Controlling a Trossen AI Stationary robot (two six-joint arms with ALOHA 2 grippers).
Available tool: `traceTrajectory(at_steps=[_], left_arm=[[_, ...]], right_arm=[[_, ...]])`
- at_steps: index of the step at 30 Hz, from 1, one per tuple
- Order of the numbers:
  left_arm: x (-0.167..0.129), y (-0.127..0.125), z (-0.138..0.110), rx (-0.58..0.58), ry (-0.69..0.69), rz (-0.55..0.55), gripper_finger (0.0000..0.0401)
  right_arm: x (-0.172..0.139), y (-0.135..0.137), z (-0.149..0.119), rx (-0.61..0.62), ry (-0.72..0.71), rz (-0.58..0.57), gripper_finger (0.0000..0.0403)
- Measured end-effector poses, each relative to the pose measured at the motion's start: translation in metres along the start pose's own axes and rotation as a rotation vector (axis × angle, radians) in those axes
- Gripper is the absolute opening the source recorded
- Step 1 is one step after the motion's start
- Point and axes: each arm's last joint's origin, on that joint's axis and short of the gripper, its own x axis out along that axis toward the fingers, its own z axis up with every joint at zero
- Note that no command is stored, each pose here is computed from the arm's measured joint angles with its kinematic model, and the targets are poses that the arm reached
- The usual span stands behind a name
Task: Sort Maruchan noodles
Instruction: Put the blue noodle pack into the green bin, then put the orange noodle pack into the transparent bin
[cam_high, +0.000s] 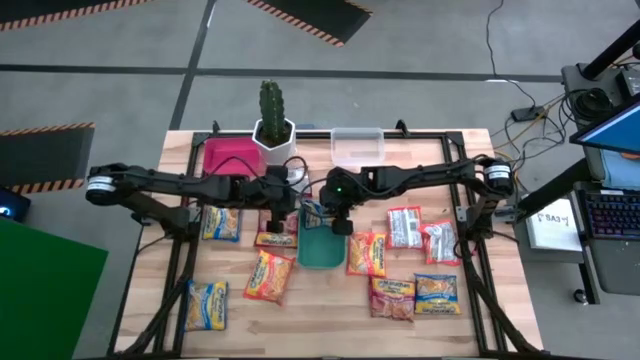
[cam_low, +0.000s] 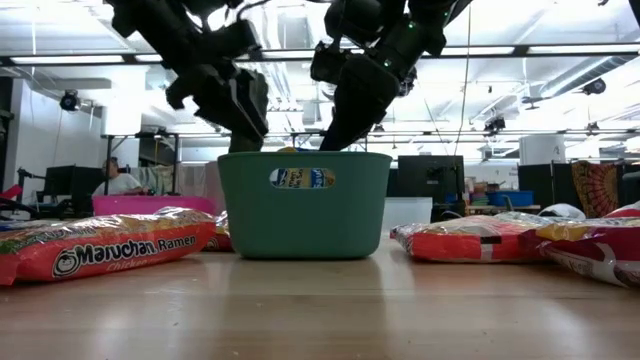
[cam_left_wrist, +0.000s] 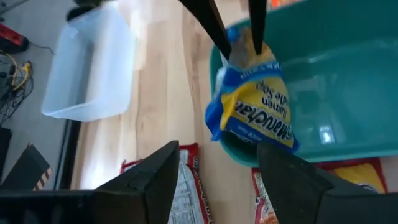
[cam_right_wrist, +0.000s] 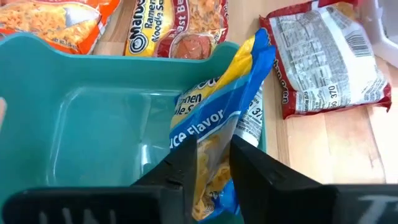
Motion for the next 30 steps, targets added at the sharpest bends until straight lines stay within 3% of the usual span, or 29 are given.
traceTrajectory(at_steps=[11,20,24,30], left_arm=[[-0.027,0.007,0.005,-0.079,-0.103,0.022,0.0194],[-0.046,0.010,0.009,-0.092,-0.191,0.018,0.0194],[-0.053,0.013,0.010,-0.106,-0.223,0.027,0.0194],[-0.055,0.013,0.011,-0.125,-0.238,0.030,0.0194]], right_arm=[[-0.052,0.002,0.007,0.072,-0.046,-0.087,0.0143],[-0.104,0.019,-0.009,0.352,0.053,-0.033,0.0138],[-0.104,0.039,-0.025,0.388,0.113,0.001,0.0132],[-0.079,0.074,-0.063,0.379,0.188,0.053,0.0114]])
